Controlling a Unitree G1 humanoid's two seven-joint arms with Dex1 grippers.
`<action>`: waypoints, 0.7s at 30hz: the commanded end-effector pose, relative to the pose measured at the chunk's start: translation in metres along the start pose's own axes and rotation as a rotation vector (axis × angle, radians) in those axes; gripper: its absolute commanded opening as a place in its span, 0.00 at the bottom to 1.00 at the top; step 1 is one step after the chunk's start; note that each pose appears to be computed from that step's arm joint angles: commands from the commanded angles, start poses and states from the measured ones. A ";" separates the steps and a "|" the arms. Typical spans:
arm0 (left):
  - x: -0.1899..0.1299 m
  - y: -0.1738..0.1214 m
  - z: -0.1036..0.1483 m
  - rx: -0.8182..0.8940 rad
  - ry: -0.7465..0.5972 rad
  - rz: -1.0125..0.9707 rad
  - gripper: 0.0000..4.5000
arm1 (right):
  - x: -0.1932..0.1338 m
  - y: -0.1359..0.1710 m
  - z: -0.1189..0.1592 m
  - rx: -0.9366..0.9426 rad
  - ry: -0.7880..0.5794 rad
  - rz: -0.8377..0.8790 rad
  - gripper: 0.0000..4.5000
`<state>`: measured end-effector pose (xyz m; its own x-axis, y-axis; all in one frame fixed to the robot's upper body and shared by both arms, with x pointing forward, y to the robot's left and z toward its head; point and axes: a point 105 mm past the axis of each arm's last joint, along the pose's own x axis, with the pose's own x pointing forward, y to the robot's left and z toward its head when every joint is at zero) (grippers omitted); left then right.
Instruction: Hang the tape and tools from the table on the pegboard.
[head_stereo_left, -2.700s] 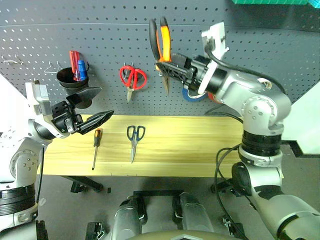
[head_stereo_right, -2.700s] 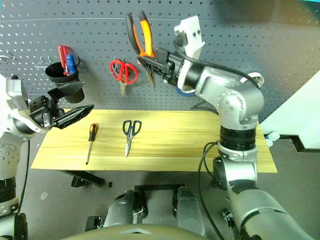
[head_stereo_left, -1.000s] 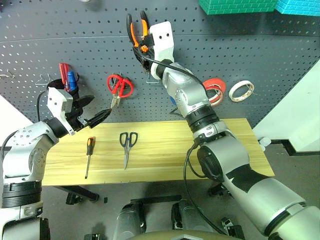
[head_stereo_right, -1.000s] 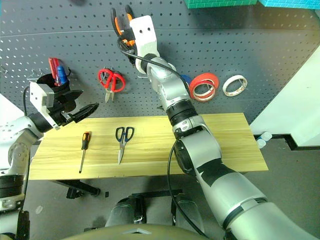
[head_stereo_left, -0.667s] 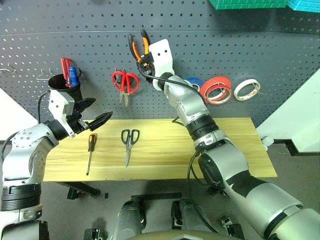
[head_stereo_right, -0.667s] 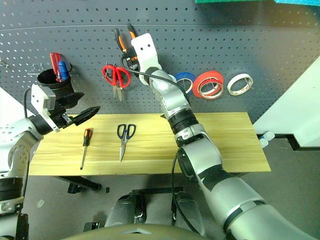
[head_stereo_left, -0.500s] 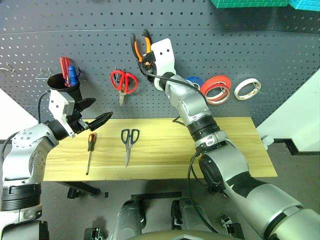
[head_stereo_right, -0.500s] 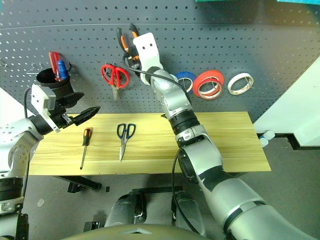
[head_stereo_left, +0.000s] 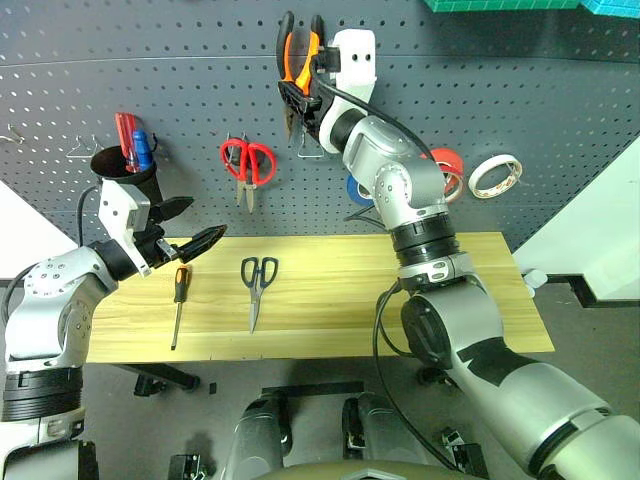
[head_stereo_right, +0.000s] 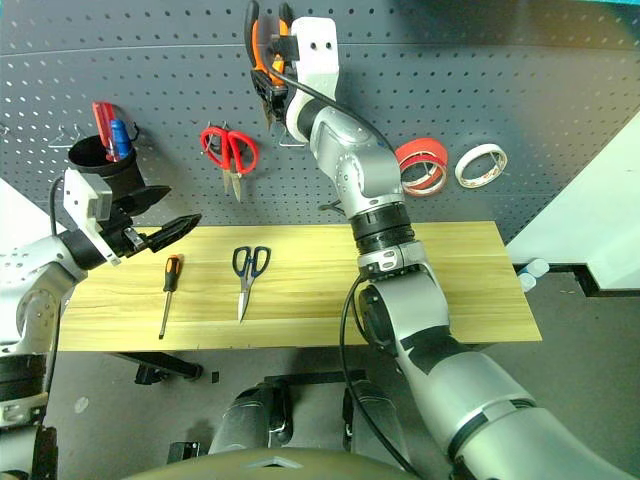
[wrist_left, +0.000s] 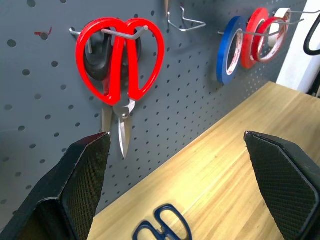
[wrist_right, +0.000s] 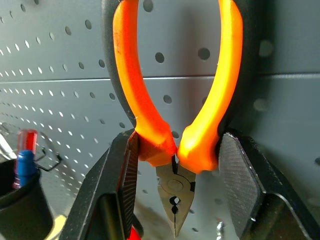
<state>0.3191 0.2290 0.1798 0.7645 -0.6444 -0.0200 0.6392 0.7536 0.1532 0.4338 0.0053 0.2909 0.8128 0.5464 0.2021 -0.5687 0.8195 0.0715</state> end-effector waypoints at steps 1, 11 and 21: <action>0.001 -0.001 0.008 0.036 -0.016 -0.010 1.00 | -0.003 -0.008 0.026 -0.126 -0.103 -0.048 0.45; 0.000 0.000 0.007 0.044 -0.006 -0.009 1.00 | -0.006 -0.010 -0.001 -0.230 -0.052 -0.054 0.45; -0.001 0.001 0.005 0.051 0.005 -0.008 1.00 | -0.012 -0.017 -0.024 -0.269 0.030 -0.075 0.45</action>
<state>0.3195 0.2288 0.1755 0.7612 -0.6470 -0.0436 0.6446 0.7475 0.1607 0.4380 -0.0046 0.2441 0.8542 0.5061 0.1191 -0.4886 0.8597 -0.1492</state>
